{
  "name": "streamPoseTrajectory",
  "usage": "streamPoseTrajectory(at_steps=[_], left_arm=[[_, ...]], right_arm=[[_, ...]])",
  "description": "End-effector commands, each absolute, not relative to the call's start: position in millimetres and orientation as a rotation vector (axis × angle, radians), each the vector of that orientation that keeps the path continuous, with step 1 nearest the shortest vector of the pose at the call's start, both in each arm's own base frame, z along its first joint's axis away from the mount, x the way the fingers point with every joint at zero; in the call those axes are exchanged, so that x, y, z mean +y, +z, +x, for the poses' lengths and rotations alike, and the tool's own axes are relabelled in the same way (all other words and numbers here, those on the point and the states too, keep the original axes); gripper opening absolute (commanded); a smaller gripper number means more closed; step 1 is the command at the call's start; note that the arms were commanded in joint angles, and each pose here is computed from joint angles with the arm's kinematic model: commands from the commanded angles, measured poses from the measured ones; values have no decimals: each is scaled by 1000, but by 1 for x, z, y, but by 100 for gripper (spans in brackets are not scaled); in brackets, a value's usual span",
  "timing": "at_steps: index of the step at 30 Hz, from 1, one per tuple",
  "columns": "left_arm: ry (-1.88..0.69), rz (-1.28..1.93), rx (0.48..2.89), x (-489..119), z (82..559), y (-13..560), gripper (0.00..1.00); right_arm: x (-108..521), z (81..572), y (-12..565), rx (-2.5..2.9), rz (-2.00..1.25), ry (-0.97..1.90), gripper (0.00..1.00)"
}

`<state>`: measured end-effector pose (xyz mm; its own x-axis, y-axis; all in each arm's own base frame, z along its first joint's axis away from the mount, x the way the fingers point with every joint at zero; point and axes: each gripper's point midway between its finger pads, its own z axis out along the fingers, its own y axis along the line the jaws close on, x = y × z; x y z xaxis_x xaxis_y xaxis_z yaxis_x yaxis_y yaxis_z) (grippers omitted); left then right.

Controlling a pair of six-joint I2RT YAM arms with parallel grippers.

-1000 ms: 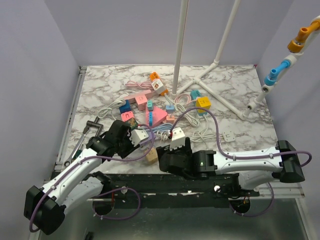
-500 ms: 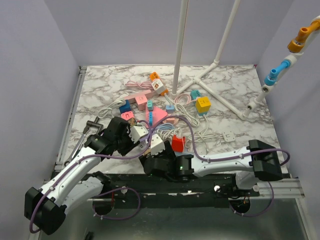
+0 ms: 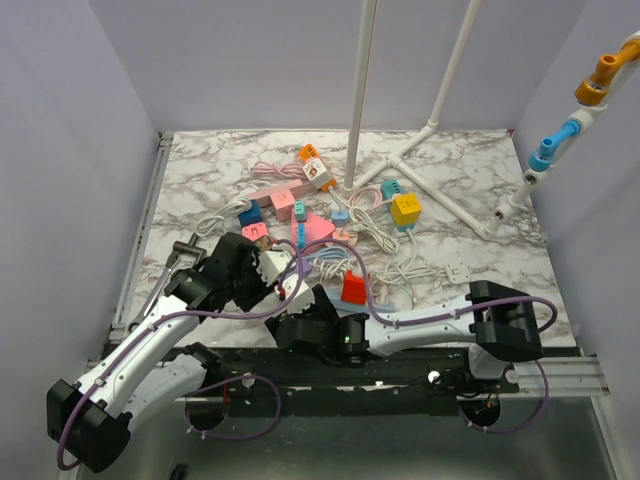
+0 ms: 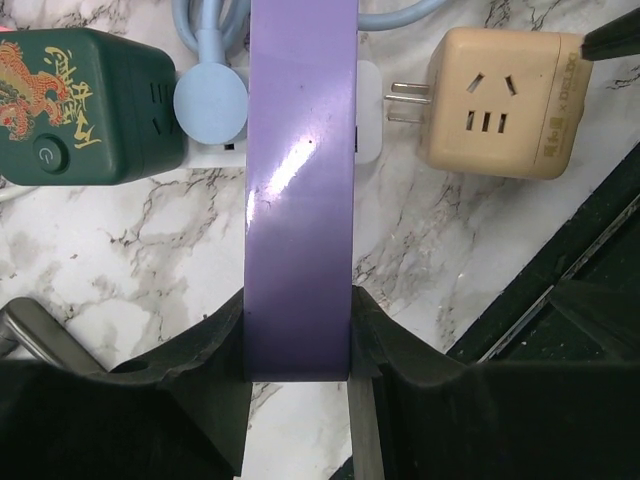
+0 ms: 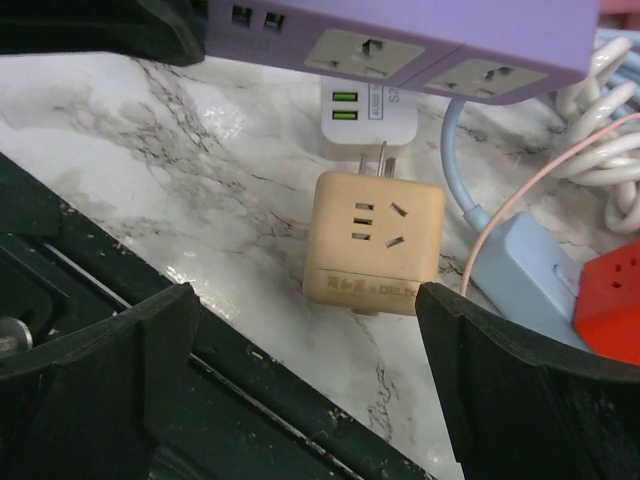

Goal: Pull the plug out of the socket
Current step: Pick up the plug from the corner of the board.

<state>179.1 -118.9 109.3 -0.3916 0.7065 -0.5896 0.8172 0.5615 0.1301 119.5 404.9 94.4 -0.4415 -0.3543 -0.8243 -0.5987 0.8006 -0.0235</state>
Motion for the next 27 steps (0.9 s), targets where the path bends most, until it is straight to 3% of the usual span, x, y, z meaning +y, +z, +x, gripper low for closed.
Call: streamPoseTrajectory(at_steps=[1,27], left_arm=[[-242,1153,2124,-124,191,134,0],[-262,1168,2118,-127,190,131,0]], right_arm=[[415,129,75,2082,-698,340,100],[390,166,68,2039,-645,179,100]])
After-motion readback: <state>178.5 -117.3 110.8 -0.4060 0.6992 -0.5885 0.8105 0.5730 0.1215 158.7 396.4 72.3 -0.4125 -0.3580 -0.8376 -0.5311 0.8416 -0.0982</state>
